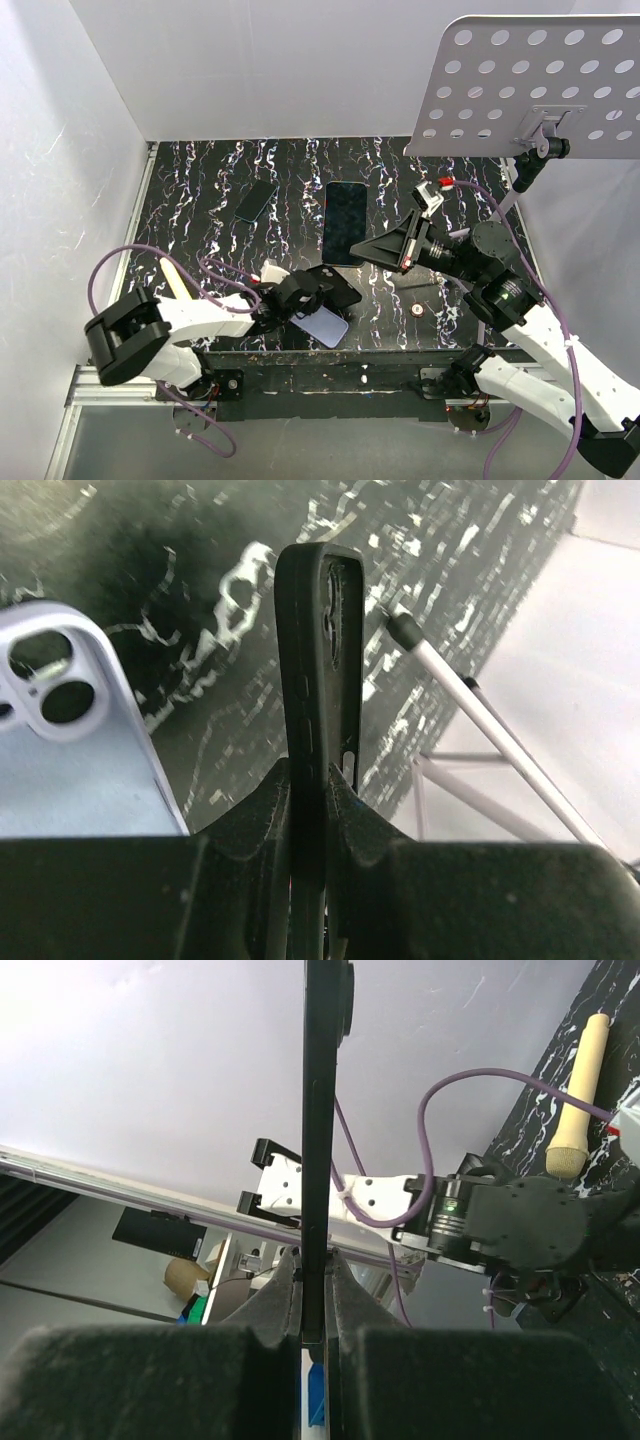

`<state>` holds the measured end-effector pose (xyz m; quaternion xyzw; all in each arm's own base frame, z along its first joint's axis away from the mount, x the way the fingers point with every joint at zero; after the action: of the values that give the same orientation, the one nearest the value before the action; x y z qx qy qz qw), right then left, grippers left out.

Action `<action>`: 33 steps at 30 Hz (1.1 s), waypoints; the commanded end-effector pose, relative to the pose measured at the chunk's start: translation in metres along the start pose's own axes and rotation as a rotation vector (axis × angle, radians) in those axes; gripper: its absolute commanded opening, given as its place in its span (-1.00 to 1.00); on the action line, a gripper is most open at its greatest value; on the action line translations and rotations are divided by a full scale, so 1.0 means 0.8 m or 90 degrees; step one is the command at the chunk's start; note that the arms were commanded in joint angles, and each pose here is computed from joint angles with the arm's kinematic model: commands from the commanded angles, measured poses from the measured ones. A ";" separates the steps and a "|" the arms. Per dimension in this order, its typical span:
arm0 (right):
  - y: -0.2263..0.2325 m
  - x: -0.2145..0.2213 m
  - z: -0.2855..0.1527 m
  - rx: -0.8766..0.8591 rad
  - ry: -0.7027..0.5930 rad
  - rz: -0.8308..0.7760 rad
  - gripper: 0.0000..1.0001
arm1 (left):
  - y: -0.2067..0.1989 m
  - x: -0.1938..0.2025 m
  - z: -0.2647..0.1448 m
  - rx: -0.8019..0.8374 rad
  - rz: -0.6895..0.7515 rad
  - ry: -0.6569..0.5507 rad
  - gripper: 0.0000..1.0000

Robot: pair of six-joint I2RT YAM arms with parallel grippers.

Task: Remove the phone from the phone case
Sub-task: Place the phone case at the center of the board, then place the phone at the center of the board.

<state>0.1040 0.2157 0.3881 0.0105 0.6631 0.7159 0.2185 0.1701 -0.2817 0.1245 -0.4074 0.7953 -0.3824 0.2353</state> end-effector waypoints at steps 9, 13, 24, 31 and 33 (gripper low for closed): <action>0.014 -0.002 -0.003 -0.046 -0.015 -0.039 -0.97 | -0.026 0.015 0.034 0.059 -0.042 -0.006 0.01; 0.016 -0.002 -0.001 -0.050 -0.006 -0.041 -0.97 | -0.032 0.033 0.005 0.044 -0.063 0.099 0.50; 0.005 0.000 0.001 0.001 0.020 -0.093 -0.97 | -0.039 -0.024 -0.119 0.122 -0.003 0.146 0.96; -0.011 0.011 -0.017 0.088 0.075 -0.165 -0.97 | -0.101 -0.133 -0.196 0.409 0.423 -0.051 0.97; -0.009 0.016 -0.023 0.090 0.089 -0.181 -0.97 | -0.134 -0.142 -0.216 0.470 0.537 0.022 0.96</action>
<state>0.1040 0.2146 0.3536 -0.0466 0.7384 0.6333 0.2272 0.1645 -0.1655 0.2666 -0.2194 0.7157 -0.5241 0.4061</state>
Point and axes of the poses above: each gripper's point midway between its finger pads, its own z axis out along the fingers, its own y axis along the line the jaws close on, x = y × z, the point moved 6 cm from there along -z, back along the fingers, and after that the axes turned 2 degrees about z, right-handed, at the moved point
